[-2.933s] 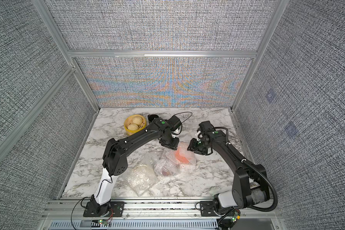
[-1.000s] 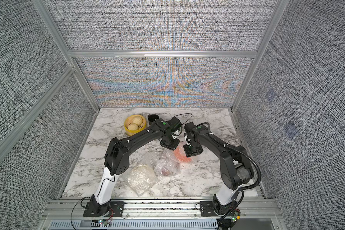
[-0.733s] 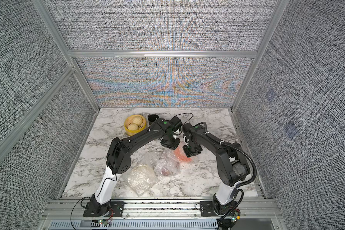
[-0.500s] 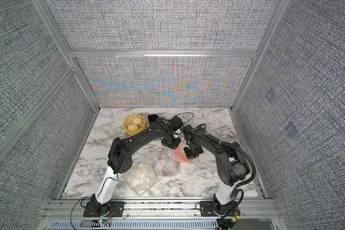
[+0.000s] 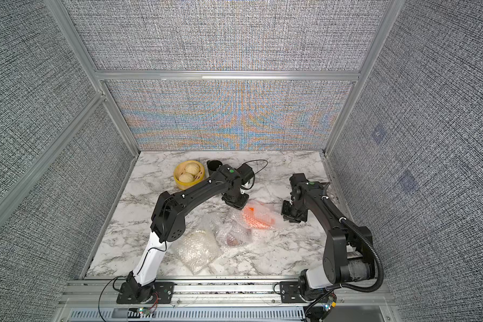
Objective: Unpack dinner plates from bubble wrap
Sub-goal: Unwrap the bubble wrap at the center of the board.
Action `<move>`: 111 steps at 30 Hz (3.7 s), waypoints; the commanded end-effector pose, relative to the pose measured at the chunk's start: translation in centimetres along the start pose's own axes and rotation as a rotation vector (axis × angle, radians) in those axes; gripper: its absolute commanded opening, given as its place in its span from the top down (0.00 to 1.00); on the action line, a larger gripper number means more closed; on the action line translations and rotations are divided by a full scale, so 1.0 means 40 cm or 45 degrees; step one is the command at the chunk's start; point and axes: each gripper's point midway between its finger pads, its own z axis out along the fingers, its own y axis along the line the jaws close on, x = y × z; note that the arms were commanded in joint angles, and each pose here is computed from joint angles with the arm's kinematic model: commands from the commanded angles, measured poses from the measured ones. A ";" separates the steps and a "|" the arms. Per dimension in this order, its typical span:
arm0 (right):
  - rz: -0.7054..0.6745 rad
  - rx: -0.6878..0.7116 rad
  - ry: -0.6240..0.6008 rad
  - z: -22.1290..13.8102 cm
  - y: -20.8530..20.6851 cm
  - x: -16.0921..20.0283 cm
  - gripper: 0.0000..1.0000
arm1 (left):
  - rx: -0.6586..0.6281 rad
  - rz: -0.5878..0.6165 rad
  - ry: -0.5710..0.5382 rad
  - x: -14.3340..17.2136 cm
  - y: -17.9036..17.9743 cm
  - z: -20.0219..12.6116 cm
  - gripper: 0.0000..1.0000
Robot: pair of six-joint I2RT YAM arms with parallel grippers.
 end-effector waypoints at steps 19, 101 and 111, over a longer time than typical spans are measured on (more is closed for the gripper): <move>-0.489 0.272 0.088 0.079 0.105 -0.074 0.56 | 0.041 -0.023 0.017 -0.014 -0.016 0.020 0.84; 0.022 -0.090 0.122 0.018 0.056 0.057 0.41 | -0.392 0.436 -0.355 -0.123 -0.042 -0.121 0.07; 0.057 0.022 0.089 0.015 0.006 0.046 0.43 | 0.009 0.680 -0.452 -0.156 -0.224 -0.137 0.09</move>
